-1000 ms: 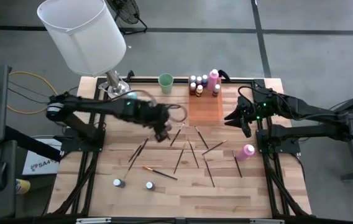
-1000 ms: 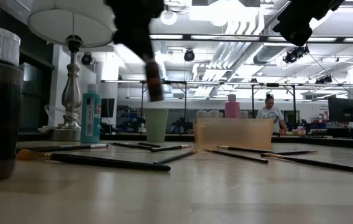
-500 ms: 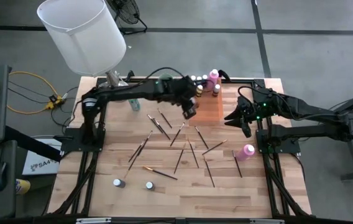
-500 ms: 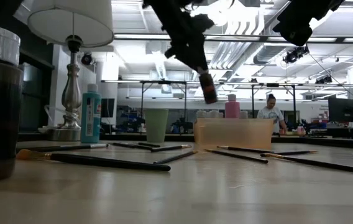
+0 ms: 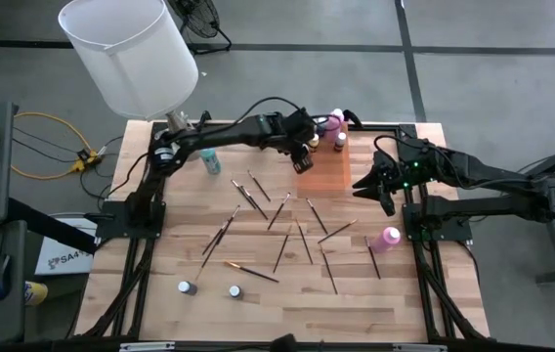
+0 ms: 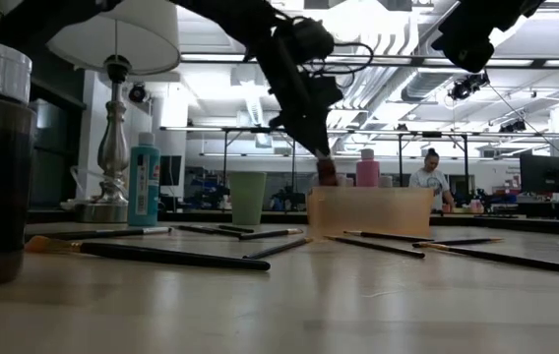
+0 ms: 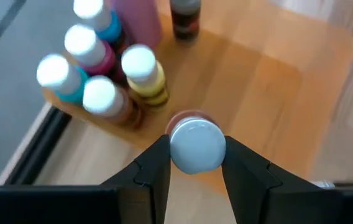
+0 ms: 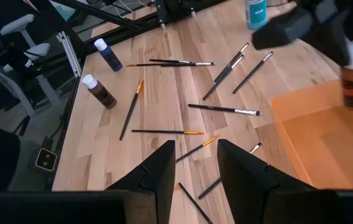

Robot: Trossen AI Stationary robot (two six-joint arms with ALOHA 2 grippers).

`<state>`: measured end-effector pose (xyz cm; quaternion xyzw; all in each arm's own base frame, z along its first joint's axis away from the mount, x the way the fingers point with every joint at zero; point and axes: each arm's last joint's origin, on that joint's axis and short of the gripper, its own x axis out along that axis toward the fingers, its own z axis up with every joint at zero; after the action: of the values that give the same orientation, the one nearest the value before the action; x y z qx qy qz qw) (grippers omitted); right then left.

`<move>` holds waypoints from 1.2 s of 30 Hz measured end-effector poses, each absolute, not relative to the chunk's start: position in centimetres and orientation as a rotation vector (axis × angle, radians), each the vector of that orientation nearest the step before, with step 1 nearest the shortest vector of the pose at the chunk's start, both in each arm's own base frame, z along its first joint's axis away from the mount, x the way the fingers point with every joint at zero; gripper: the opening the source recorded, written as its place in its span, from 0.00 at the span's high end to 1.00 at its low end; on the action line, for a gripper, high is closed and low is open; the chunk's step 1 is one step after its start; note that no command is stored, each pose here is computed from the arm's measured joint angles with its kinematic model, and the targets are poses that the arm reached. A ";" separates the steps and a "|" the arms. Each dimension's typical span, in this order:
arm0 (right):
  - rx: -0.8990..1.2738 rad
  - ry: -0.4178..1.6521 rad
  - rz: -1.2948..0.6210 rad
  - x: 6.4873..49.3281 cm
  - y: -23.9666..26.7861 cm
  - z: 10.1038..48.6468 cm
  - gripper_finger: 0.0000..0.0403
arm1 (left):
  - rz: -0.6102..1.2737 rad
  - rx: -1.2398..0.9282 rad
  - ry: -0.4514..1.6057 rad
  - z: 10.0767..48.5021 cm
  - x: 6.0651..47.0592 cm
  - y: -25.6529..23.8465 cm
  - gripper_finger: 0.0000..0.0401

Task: Pick & Place Paint Supplies
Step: Put the brown paint bottle into the orange bin

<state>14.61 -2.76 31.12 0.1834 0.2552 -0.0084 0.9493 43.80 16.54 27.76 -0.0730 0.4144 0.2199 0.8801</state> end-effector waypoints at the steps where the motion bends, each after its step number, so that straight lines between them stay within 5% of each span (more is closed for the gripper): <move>1: 0.373 0.517 -0.017 14.6 -2.8 31.1 0.72 | 0.451 -0.160 0.873 27.7 43.6 16.8 0.70; 36: 0.372 0.516 -0.017 14.6 -2.8 31.1 0.72 | 0.442 -0.238 0.995 25.6 44.2 20.5 0.70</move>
<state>14.63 -2.76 31.14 0.1831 0.2537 -0.0082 0.9498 44.16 20.46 25.64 -0.1128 0.4723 0.2098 0.8486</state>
